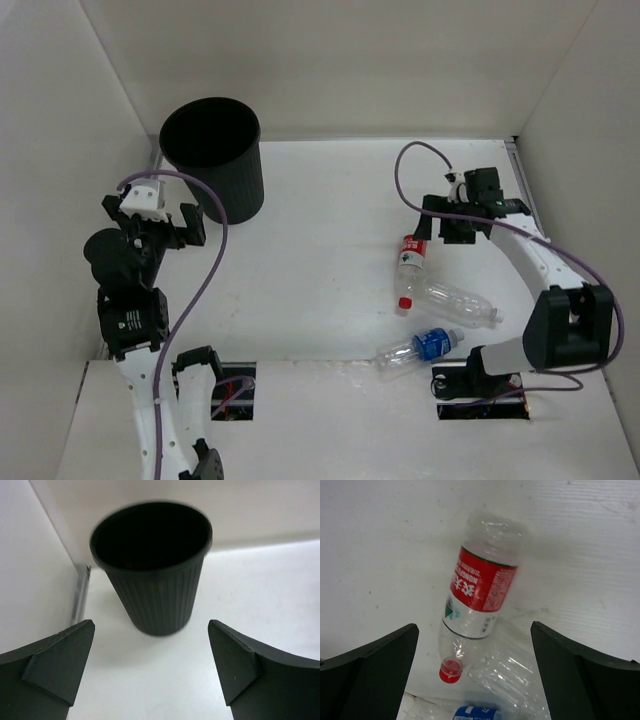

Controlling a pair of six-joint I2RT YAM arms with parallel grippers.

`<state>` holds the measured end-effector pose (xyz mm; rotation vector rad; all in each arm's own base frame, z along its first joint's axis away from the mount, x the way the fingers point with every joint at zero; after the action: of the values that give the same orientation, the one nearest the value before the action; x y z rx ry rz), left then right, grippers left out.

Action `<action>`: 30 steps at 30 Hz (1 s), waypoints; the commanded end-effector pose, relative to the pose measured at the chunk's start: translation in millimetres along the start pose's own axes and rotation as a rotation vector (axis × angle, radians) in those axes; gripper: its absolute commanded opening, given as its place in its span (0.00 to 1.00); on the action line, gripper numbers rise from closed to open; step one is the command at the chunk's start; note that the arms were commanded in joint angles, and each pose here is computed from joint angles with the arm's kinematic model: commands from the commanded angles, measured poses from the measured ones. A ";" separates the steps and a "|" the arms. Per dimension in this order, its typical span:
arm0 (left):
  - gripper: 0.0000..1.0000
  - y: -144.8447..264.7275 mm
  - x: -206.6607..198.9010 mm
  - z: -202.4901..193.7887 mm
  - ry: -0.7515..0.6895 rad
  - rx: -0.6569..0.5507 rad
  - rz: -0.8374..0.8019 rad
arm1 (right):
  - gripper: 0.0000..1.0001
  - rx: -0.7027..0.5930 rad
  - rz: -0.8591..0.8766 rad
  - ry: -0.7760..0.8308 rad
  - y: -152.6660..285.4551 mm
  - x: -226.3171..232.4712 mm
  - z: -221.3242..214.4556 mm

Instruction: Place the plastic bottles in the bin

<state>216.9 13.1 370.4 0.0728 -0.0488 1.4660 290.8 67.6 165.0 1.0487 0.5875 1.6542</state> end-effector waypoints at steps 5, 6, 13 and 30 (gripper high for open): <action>1.00 29.7 -15.1 -16.5 -0.027 0.067 -0.036 | 0.99 -0.050 0.029 0.134 -34.3 30.7 43.8; 1.00 33.7 -17.0 -12.2 -0.032 0.061 -0.042 | 0.99 -0.056 0.020 0.146 -39.3 30.6 47.2; 1.00 56.6 -25.2 11.0 -0.076 0.044 -0.064 | 0.99 -0.034 -0.066 0.146 -62.4 11.8 54.3; 1.00 68.0 -27.7 40.6 -0.128 -0.013 -0.070 | 0.93 0.004 -0.143 0.050 -61.4 -2.2 15.3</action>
<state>148.9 -7.5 389.7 0.1729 -0.0858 1.4079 328.6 83.5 107.7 1.0012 0.7754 1.5452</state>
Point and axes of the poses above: each gripper's point midway between its finger pads, its own y axis back along the fingers, its own x axis along the line the jaws close on, z = x × y, the point moved 4 cm from there along y, back along the fingers
